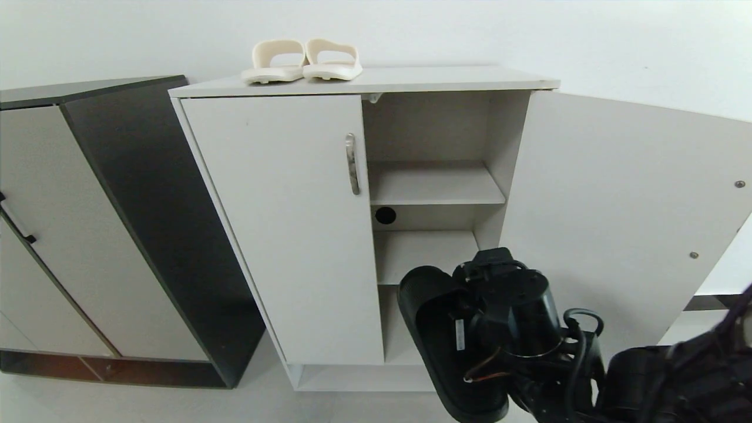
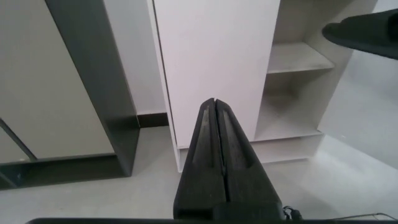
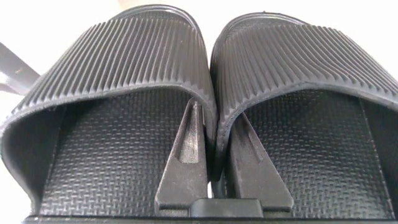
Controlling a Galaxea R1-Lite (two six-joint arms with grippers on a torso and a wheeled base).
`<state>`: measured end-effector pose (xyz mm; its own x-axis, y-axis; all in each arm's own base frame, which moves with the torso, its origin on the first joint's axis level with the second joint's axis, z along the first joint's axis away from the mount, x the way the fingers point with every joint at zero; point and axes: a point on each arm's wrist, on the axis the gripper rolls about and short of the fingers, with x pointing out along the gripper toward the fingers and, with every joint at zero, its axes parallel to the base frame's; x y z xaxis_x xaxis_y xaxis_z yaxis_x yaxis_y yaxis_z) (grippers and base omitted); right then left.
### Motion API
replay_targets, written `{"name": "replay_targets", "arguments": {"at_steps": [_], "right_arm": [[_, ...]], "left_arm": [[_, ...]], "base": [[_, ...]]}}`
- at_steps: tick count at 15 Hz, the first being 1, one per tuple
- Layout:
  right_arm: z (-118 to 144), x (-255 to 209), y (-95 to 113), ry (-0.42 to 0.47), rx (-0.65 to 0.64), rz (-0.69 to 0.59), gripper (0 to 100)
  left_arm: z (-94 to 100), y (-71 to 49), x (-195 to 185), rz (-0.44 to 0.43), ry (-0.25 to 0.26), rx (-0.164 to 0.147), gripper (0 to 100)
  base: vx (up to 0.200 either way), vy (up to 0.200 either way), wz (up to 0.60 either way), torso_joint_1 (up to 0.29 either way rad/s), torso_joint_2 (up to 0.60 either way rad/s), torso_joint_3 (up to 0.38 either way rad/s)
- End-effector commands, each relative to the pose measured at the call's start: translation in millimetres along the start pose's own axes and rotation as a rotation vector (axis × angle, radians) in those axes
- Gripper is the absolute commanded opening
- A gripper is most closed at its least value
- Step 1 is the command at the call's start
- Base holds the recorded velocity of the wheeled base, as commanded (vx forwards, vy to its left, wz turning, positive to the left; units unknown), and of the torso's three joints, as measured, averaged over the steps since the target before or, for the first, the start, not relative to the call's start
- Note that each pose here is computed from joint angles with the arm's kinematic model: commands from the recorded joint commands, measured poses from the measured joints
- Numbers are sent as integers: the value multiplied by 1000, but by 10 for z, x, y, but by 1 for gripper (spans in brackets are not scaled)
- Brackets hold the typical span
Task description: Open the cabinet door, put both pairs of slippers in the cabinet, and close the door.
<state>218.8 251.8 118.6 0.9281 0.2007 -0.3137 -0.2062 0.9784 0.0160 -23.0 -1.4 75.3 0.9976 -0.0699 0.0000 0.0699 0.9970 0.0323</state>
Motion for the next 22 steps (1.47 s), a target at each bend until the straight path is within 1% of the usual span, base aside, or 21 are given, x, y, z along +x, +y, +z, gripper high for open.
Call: {"name": "replay_targets", "arguments": {"at_steps": [1,4,14,16,18,20,22], "right_arm": [[-153,356,232,9,-16,-49,0],[-196,543,319,8,-15,-56,0],[-472,890,245,62,-36,-124,0],[-504,924,245,66,-37,-128,0],[-510,987,261,38,-16,-137,0],[-507,1075,256,-17,23,-147,0],[-451,1102,246,-64,58,-145,0]], "left_arm": [[1,1,2,1,3,0,0],[1,0,2,-1,3,1,0],[1,1,2,1,3,0,0],[1,0,2,-1,3,0,0],[1,1,2,1,3,0,0],[1,0,2,-1,3,-2,0],[1,1,2,1,3,-2,0]], "base": [[0,0,0,0,0,0],[0,0,0,0,0,0],[0,0,0,0,0,0],[0,0,0,0,7,-137],[0,0,0,2,0,-186],[0,0,0,5,5,-195],[0,0,0,2,2,-198]]}}
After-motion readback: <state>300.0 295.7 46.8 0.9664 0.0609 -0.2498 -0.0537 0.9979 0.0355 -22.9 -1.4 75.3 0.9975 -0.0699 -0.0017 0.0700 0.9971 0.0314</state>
